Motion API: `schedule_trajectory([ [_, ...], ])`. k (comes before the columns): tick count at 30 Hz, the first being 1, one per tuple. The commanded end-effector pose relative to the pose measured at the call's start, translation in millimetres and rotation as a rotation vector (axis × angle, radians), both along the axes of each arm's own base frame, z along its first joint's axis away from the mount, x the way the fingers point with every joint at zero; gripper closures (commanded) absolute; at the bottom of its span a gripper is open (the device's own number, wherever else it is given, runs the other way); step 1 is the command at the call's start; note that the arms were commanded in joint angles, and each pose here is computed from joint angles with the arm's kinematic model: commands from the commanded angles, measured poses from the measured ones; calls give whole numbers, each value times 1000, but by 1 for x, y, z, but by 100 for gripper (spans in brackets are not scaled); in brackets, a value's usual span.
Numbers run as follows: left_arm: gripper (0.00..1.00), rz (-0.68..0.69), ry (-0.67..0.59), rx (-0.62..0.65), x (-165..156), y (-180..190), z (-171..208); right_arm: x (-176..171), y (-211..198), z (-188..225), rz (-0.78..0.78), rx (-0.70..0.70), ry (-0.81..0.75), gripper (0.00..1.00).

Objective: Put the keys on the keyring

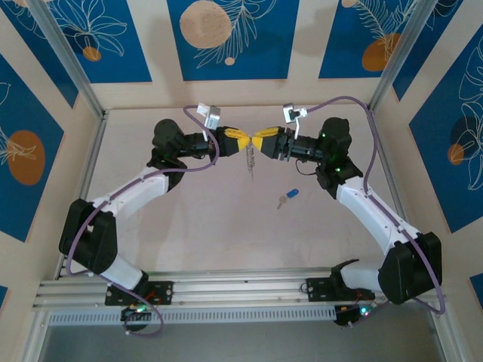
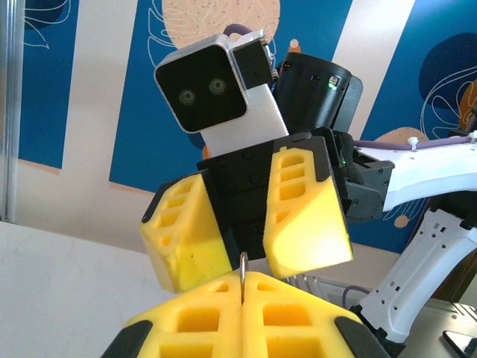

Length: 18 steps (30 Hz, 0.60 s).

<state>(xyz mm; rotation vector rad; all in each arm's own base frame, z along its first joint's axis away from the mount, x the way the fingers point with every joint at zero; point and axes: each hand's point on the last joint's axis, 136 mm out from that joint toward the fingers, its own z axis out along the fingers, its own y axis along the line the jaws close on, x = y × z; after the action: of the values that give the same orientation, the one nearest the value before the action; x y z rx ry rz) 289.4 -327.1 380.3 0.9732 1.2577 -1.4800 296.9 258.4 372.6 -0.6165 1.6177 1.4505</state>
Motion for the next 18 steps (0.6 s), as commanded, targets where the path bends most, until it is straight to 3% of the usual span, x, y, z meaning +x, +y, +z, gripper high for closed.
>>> schedule_trajectory([
  [1,100,-42,-93,-44,-14,1,26,-5,5,18,24,10,-69,60],
  [4,100,-48,-92,-42,-15,2,25,-6,6,19,35,10,-74,73],
  [8,100,-51,-91,-43,-15,1,26,-11,8,19,57,8,-81,100],
  [13,100,-33,-93,-61,-16,5,31,-12,4,18,32,0,-91,100],
  [18,70,35,-72,-82,-13,18,31,-11,-13,24,-41,26,-118,100],
])
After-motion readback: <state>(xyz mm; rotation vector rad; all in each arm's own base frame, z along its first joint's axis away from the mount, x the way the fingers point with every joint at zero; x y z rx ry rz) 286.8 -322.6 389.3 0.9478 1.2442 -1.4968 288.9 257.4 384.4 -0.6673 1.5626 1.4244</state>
